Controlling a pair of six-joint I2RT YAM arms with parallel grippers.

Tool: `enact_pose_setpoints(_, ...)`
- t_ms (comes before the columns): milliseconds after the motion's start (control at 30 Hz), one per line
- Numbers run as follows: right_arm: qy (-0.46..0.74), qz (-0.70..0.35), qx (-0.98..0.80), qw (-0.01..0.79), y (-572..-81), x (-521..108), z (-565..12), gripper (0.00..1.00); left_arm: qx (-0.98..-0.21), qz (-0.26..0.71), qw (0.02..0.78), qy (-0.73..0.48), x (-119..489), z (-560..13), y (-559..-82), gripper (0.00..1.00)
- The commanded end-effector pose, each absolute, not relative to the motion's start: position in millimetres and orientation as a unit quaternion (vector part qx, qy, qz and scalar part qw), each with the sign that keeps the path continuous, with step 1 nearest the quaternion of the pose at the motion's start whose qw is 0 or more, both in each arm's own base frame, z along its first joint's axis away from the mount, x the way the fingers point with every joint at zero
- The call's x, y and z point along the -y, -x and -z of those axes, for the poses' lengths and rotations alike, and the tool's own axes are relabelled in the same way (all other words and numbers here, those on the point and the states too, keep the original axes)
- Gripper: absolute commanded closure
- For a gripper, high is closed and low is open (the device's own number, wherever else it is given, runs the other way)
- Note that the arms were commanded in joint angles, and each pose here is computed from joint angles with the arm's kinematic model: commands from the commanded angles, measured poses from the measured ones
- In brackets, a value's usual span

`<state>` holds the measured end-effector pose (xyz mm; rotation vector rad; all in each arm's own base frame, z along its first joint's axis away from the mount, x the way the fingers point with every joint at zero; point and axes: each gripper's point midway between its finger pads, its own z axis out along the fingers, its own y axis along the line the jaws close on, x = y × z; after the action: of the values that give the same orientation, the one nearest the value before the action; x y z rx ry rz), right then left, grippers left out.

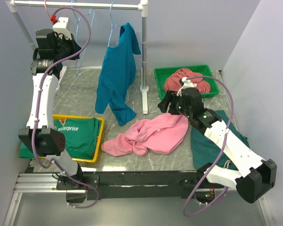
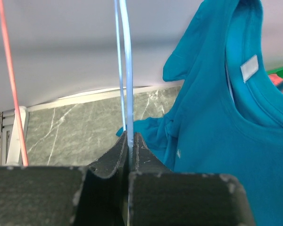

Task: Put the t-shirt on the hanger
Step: Pick up the hanger from the clothesline.

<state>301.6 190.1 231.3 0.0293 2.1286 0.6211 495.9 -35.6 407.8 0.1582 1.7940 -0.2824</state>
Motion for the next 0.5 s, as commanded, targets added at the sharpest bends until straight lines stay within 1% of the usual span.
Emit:
enact_pose_setpoints(0,-0.002,-0.26,-0.836,0.483,-305.5,-192.3,-265.2,0.26,-0.734,0.107,0.665,-0.085,36.4,-457.0,-463.2,0.99)
enact_pose_setpoints(67,-0.002,-0.26,-0.836,0.484,-305.6,-192.0,-265.3,0.26,-0.725,0.11,0.675,-0.084,37.5,-464.8,-453.4,0.99)
enact_pose_setpoints(467,-0.007,-0.254,-0.834,0.49,-305.6,-187.6,-265.9,0.26,-0.73,0.133,0.665,-0.079,45.1,-459.0,-424.6,0.99)
